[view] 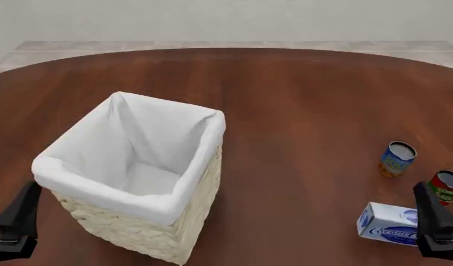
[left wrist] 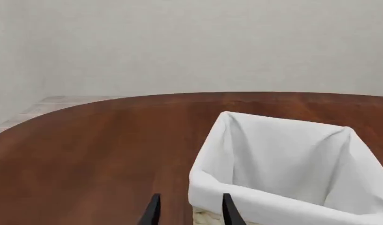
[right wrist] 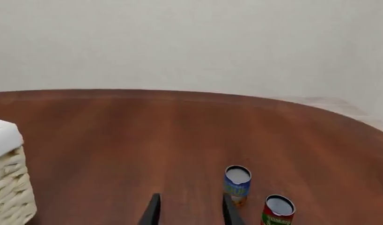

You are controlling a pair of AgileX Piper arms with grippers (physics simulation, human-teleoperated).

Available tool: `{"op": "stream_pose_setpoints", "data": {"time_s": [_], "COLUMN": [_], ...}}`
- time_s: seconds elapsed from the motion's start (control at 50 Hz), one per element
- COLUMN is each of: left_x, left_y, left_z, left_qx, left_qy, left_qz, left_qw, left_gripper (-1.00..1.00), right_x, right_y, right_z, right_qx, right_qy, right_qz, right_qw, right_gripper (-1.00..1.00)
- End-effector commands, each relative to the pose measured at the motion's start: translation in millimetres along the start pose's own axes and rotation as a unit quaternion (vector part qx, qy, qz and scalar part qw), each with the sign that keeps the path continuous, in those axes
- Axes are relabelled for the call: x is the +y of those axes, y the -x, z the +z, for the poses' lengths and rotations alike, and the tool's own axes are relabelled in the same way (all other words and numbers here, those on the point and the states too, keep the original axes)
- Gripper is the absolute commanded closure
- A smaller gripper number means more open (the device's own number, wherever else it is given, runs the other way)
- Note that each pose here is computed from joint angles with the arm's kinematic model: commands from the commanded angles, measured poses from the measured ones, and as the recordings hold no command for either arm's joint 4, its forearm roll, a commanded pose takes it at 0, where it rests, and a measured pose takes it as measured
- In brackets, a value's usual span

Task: Pick up the cream cheese box, and put it in the basket.

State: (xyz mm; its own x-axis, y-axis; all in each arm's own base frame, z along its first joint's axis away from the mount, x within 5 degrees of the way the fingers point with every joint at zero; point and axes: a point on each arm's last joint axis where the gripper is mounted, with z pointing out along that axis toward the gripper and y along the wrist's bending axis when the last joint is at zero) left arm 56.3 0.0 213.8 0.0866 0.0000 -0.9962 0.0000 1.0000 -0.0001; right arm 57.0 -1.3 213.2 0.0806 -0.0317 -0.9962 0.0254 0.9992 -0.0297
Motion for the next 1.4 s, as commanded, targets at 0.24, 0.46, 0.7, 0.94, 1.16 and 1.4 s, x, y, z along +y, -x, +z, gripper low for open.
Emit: {"op": "stream_pose_setpoints", "data": {"time_s": [0.24,0.46,0.7,0.94,1.16,1.4], "left_x": [0.0,0.0,0.0,0.0,0.0,0.0], "left_y": [0.5,0.3,0.5,0.4,0.4,0.4], "left_z": [1,2,2,3,3,3], "left_qx": [0.001,0.001,0.001,0.001,0.001,0.001], "left_qy": [0.000,0.000,0.000,0.000,0.000,0.000], "left_qz": [0.000,0.000,0.000,0.000,0.000,0.000], "left_qw": [1.0000,1.0000,1.0000,1.0000,1.0000,1.0000], "left_gripper": [-1.00,-1.00,-1.00,-1.00,-1.00,-1.00], "right_x": [1,0,4,8,17,33], "right_y": [39,84,108,134,138,116], "right_z": [-6,-14,7,35,71,97], "right_qx": [-0.020,-0.024,0.017,0.046,0.141,0.322], "right_qy": [0.019,0.037,0.064,0.083,0.126,0.235], "right_qz": [0.009,0.006,-0.024,-0.149,-0.201,-0.311], "right_qw": [0.9996,0.9990,0.9975,0.9843,0.9612,0.8626], "right_gripper": [-1.00,-1.00,-1.00,-1.00,-1.00,-1.00]}}
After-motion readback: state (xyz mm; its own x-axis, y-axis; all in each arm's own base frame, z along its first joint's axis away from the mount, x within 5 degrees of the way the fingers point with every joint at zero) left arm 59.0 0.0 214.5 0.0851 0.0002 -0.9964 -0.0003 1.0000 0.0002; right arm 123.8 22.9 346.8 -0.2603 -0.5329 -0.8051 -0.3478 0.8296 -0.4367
